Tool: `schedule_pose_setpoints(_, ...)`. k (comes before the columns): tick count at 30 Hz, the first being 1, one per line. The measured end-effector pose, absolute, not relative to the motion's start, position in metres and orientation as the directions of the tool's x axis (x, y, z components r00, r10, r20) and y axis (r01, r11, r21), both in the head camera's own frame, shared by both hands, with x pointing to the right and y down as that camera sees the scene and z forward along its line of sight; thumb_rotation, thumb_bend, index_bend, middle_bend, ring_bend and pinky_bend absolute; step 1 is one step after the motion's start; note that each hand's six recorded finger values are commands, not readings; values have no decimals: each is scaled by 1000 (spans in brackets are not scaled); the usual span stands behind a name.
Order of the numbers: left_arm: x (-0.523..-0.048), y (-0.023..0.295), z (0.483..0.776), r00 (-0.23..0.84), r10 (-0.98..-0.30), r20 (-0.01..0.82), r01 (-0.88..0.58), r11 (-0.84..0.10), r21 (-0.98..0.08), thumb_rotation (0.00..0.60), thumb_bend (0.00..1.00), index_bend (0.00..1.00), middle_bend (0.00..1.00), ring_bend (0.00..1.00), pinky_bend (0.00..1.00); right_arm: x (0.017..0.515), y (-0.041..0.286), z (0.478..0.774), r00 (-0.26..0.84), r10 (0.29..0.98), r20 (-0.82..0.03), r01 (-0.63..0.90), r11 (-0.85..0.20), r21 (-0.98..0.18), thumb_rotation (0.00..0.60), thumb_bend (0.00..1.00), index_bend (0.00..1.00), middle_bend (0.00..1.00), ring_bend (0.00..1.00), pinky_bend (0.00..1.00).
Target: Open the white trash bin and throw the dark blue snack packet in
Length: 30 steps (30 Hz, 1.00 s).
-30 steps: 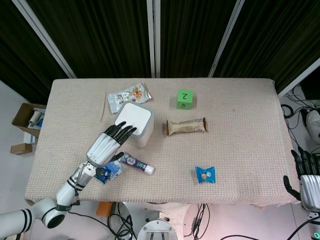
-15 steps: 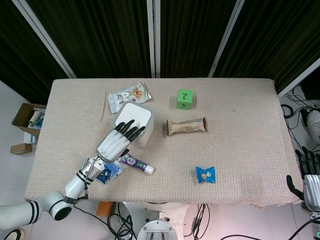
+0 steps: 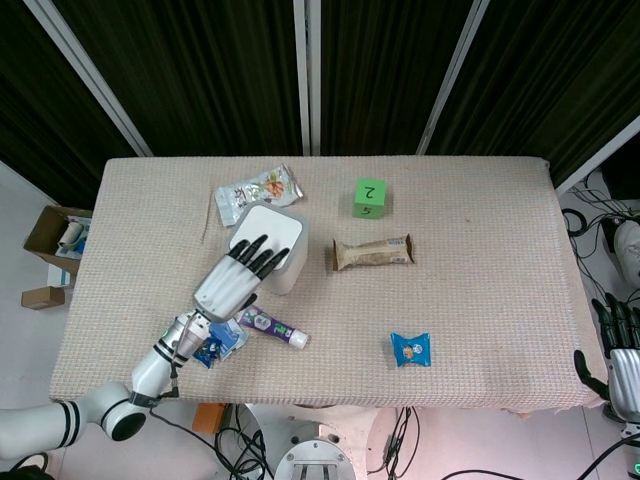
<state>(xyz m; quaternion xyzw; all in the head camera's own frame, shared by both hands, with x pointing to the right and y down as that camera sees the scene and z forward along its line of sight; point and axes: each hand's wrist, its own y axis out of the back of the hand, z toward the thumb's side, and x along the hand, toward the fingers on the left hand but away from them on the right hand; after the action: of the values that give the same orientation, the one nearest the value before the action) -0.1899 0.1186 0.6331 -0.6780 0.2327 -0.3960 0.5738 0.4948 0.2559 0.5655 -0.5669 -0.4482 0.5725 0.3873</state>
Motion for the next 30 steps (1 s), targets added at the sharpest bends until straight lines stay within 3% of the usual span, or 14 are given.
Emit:
schedule_pose_setpoints(6, -216, 119, 595, 518, -841, 157, 65, -144, -987, 600, 144, 85, 144, 105, 269, 496, 257, 566, -57, 950, -306, 73, -302, -951, 600, 346, 0, 0, 0, 0)
schedule_pose_setpoints(8, -234, 126, 588, 489, -858, 158, 60, -148, -987, 600, 144, 89, 145, 124, 272, 496, 257, 565, -56, 951, -304, 75, -300, -951, 600, 346, 0, 0, 0, 0)
schedule_pose_setpoints(14, -294, 169, 605, 422, -854, 305, 69, -305, -950, 600, 143, 130, 160, 155, 283, 499, 256, 558, -60, 956, -288, 65, -284, -956, 600, 345, 0, 0, 0, 0)
schedule_pose_setpoints(21, -348, 213, 648, 378, -815, 439, 86, -441, -893, 600, 144, 131, 162, 136, 283, 491, 256, 558, -40, 954, -296, 60, -294, -954, 600, 346, 0, 0, 0, 0)
schedule_pose_setpoints(30, -349, 255, 692, 417, -724, 550, 90, -569, -818, 600, 149, 135, 173, 134, 290, 483, 256, 560, -28, 952, -306, 54, -305, -951, 600, 345, 0, 0, 0, 0)
